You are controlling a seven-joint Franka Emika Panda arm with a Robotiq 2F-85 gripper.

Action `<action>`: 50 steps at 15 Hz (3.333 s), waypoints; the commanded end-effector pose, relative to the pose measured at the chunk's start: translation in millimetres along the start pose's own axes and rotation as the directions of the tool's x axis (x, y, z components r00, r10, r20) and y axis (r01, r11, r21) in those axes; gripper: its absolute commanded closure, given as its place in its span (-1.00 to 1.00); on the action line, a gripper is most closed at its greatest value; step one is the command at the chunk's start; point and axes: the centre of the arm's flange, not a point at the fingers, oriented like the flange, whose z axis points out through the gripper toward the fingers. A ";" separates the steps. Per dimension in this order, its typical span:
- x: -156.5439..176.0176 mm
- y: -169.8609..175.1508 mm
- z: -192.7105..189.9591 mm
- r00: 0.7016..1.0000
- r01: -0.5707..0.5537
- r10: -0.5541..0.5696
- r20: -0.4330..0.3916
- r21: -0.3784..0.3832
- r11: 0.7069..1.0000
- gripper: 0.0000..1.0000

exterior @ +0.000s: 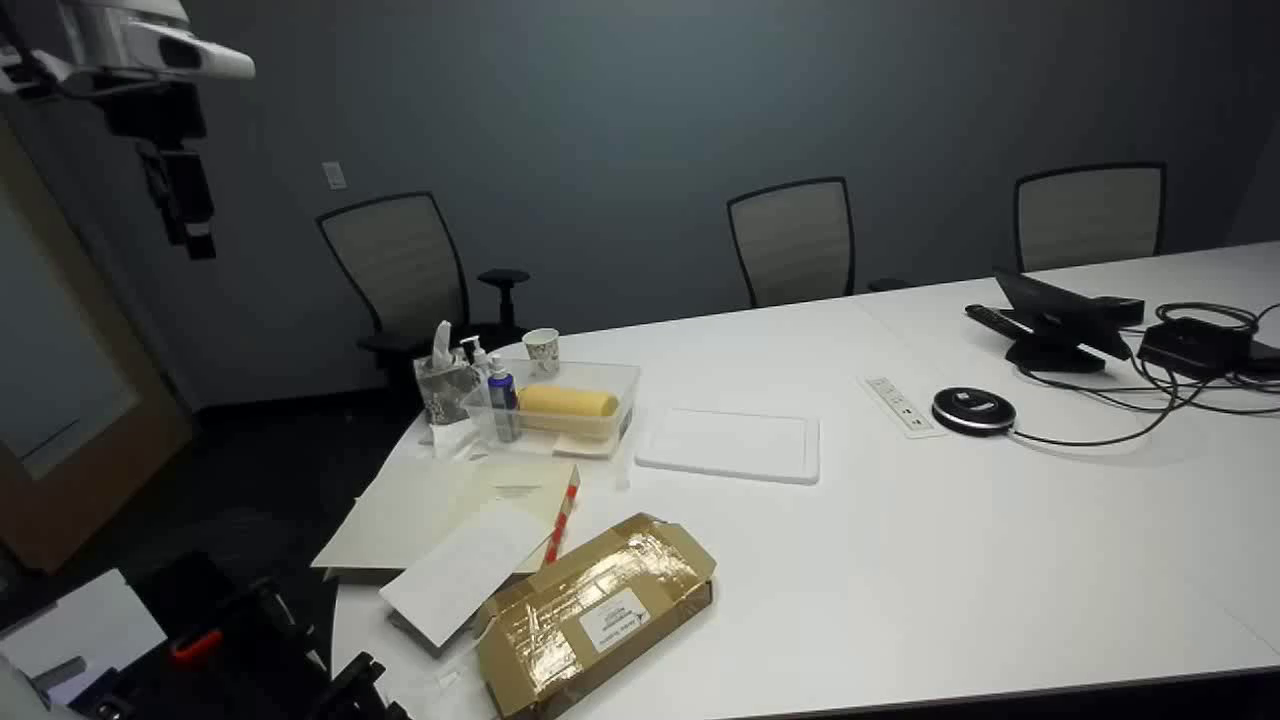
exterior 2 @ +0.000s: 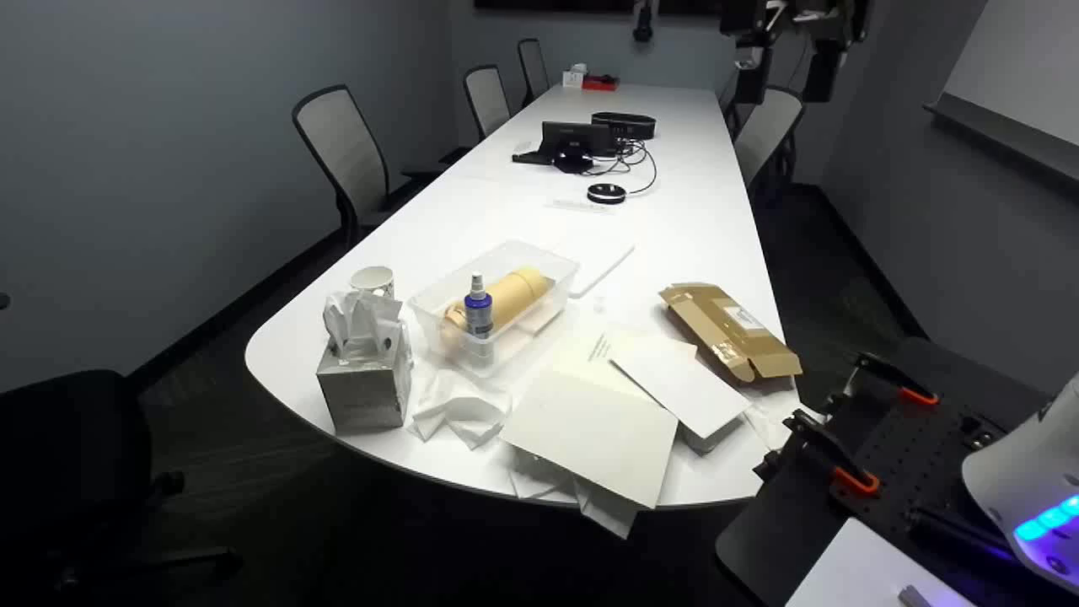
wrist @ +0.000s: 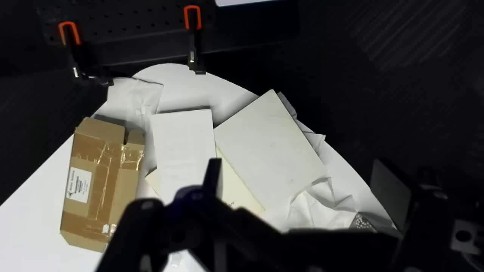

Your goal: Wipe the open page with the tissue

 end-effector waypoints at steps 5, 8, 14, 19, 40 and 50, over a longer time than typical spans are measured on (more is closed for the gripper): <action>66.1 -30.3 37.5 0.989 0.130 -0.128 -0.072 0.022 0.991 -1.00; 111.1 -60.6 87.8 0.969 0.231 -0.230 -0.094 -0.003 0.973 -1.00; 177.1 -110.4 217.6 0.900 0.435 -0.435 0.017 -0.045 0.899 -1.00; 225.7 -154.0 310.9 0.838 0.542 -0.540 0.080 -0.019 0.840 -1.00; 350.3 -218.7 446.6 0.656 0.754 -0.745 0.119 -0.083 0.651 -1.00; 309.9 -225.2 505.8 0.641 0.764 -0.739 0.210 -0.072 0.642 -1.00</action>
